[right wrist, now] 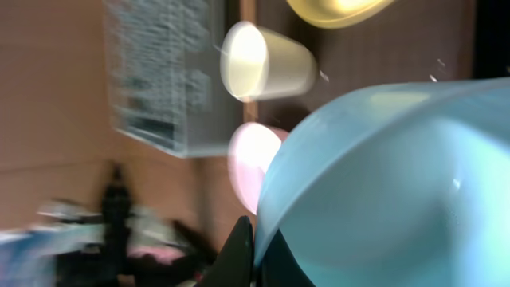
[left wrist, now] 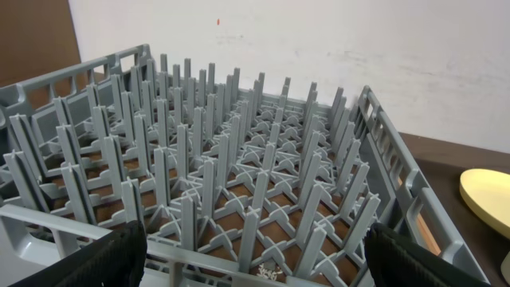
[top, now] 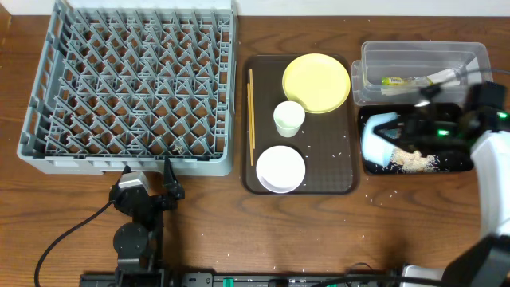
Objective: Sort waste into correct bins and load items into the dishwasher
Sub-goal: 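Return the blue bowl to the brown tray and release it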
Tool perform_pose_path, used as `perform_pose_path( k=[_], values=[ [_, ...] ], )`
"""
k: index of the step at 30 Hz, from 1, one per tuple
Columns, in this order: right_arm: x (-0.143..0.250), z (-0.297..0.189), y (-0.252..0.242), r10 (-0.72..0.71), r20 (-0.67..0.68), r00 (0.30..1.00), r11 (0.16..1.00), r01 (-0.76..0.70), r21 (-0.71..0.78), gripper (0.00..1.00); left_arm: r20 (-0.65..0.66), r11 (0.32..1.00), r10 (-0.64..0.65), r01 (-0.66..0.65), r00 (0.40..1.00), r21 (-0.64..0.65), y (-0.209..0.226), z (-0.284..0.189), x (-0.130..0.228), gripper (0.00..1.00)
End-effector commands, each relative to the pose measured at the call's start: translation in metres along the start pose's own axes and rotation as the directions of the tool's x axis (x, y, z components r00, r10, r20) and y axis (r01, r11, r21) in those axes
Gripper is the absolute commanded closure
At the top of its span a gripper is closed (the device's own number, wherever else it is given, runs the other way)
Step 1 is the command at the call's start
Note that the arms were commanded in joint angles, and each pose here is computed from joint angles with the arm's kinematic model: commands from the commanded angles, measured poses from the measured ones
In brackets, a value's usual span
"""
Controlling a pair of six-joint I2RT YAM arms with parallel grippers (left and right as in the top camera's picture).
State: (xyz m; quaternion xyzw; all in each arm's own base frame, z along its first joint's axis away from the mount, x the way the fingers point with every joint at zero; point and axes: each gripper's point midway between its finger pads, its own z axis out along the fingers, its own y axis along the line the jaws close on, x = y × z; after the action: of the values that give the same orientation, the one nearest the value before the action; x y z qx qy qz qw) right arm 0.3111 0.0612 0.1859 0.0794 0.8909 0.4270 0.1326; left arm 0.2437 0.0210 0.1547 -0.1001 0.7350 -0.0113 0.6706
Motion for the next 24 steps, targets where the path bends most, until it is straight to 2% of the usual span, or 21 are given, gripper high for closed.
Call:
perform_pose_path(
  k=[1,5,8,14,24],
  values=[
    [0.005,0.014,0.006,-0.078,-0.019,0.997,0.941,0.080,0.329,0.99,-0.047,1.000,0.019,-0.020,0.999,-0.024,0.005,0.001,0.017,0.11],
    [0.016,0.040,0.023,-0.163,-0.049,0.985,0.841,0.165,0.515,0.99,-0.047,1.000,0.019,-0.020,0.999,-0.024,0.005,0.001,0.016,0.11],
    [0.026,0.059,0.027,-0.200,-0.071,0.977,0.775,0.202,0.599,0.99,-0.047,1.000,0.019,-0.020,0.999,-0.024,0.005,0.001,0.016,0.11],
    [0.047,0.098,0.018,-0.189,-0.177,0.966,0.717,0.259,0.647,0.99,-0.047,1.000,0.019,-0.020,0.999,-0.024,0.005,0.001,0.016,0.11],
    [0.064,0.146,-0.029,-0.071,-0.305,0.950,0.658,0.275,0.701,0.99,-0.047,1.000,0.019,-0.020,0.999,-0.024,0.005,0.001,0.017,0.11]
  ],
)
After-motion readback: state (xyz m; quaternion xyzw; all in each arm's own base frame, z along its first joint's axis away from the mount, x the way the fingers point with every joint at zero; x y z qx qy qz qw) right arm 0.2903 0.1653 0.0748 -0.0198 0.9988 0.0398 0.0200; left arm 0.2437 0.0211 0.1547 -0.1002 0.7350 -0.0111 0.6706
